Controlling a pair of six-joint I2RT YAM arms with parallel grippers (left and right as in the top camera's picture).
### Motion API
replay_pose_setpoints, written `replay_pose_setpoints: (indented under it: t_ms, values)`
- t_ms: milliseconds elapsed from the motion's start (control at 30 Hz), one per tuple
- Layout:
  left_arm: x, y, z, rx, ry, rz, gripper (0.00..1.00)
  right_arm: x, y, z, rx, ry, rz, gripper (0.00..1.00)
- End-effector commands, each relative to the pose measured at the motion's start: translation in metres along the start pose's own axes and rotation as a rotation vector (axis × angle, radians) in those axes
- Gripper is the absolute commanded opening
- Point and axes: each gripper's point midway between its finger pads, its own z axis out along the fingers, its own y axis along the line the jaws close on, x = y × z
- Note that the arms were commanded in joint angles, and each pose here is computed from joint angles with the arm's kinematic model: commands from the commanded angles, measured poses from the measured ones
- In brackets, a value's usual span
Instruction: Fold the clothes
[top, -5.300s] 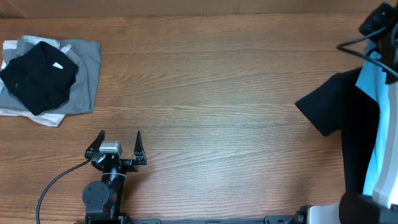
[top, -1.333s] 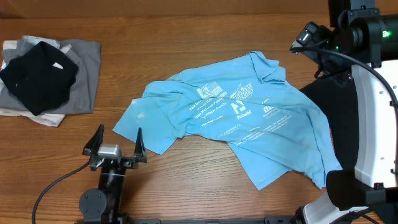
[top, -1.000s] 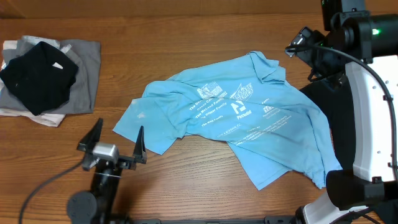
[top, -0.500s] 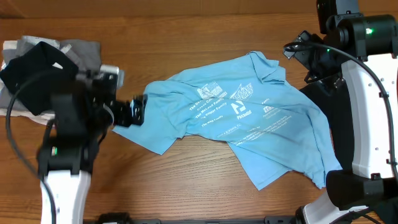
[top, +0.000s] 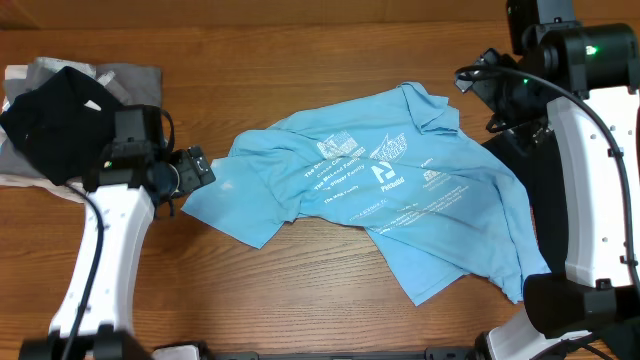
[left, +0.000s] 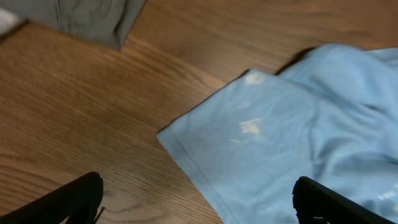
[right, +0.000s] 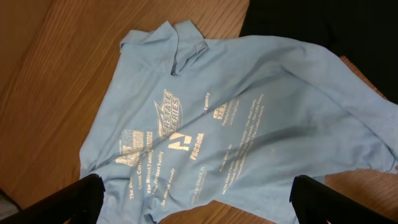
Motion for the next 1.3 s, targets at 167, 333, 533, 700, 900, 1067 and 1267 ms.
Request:
replay_pose_setpoints:
  t_ms: [167, 333, 533, 700, 900, 1067, 1267]
  values:
    - [0.020, 0.003, 0.051, -0.056, 0.172, -0.052, 1.00, 0.008, -0.003, 0.008, 0.028, 0.017, -0.004, 1.00]
    - [0.011, 0.009, 0.065, -0.105, 0.140, -0.049, 1.00, 0.011, -0.006, 0.014, 0.046, 0.032, -0.004, 1.00]
    - [0.012, 0.020, 0.075, -0.179, 0.137, -0.108, 1.00, 0.021, -0.004, 0.018, 0.033, 0.085, 0.033, 1.00]
    - [0.029, 0.018, 0.098, -0.177, 0.224, -0.126, 1.00, 0.025, -0.002, 0.024, 0.029, 0.106, 0.034, 1.00]
    - [0.029, 0.017, 0.117, -0.177, 0.228, -0.099, 1.00, 0.026, -0.005, 0.025, 0.041, 0.114, 0.033, 1.00]
    - [0.021, 0.014, 0.120, -0.163, 0.196, -0.101, 1.00, 0.026, -0.005, 0.025, 0.043, 0.111, 0.032, 1.00]
    - [0.019, 0.013, 0.121, -0.159, 0.187, -0.102, 0.97, 0.031, -0.014, 0.024, 0.078, 0.131, 0.024, 1.00]
